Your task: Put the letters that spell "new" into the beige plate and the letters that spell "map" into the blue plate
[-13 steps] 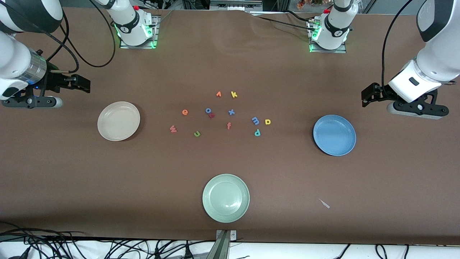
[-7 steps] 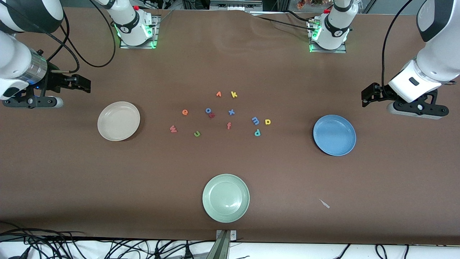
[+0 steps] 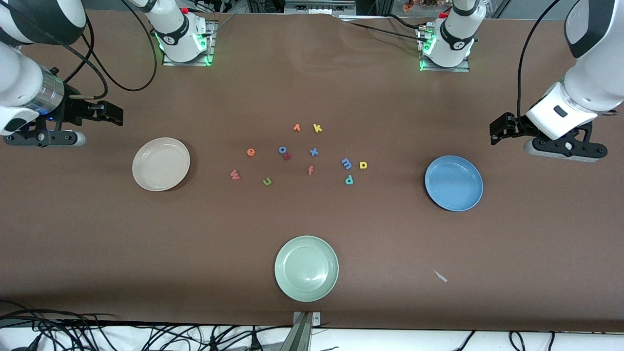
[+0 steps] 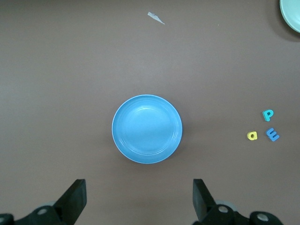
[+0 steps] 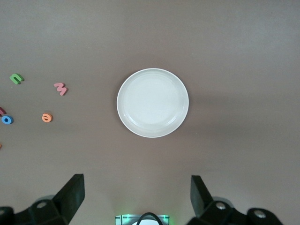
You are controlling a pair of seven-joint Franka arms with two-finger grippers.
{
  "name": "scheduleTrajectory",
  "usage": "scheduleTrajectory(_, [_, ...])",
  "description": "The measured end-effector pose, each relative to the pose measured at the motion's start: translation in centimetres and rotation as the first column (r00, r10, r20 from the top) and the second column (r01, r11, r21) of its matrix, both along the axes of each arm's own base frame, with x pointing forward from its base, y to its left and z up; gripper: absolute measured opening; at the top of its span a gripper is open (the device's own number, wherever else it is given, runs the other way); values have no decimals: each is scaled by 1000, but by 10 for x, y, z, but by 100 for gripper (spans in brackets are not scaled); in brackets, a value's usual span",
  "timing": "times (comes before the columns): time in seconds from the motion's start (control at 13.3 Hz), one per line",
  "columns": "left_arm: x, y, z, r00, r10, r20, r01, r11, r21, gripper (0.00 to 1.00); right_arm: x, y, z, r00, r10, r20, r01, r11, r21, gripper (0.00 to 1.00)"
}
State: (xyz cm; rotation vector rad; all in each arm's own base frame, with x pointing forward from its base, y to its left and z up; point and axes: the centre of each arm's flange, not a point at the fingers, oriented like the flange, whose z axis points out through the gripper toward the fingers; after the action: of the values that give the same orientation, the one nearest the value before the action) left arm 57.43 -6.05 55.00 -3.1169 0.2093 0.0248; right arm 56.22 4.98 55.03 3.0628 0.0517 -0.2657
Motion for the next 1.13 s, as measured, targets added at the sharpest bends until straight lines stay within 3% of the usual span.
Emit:
scheduleTrajectory(0.45, [10, -7, -28, 999, -4, -47, 3, 1000, -15, 100, 0, 0, 0, 1000, 1, -1, -1, 1000, 0, 100])
scheduleTrajectory(0.68, [23, -19, -74, 990, 20, -136, -37, 991, -129, 100, 0, 1, 0, 1000, 1, -2, -1, 1000, 0, 100])
scheduleTrajectory(1.13, [38, -56, -181, 954, -26, -299, -15, 991, -132, 100, -1, 23, -4, 999, 38, -11, -38, 999, 13, 100])
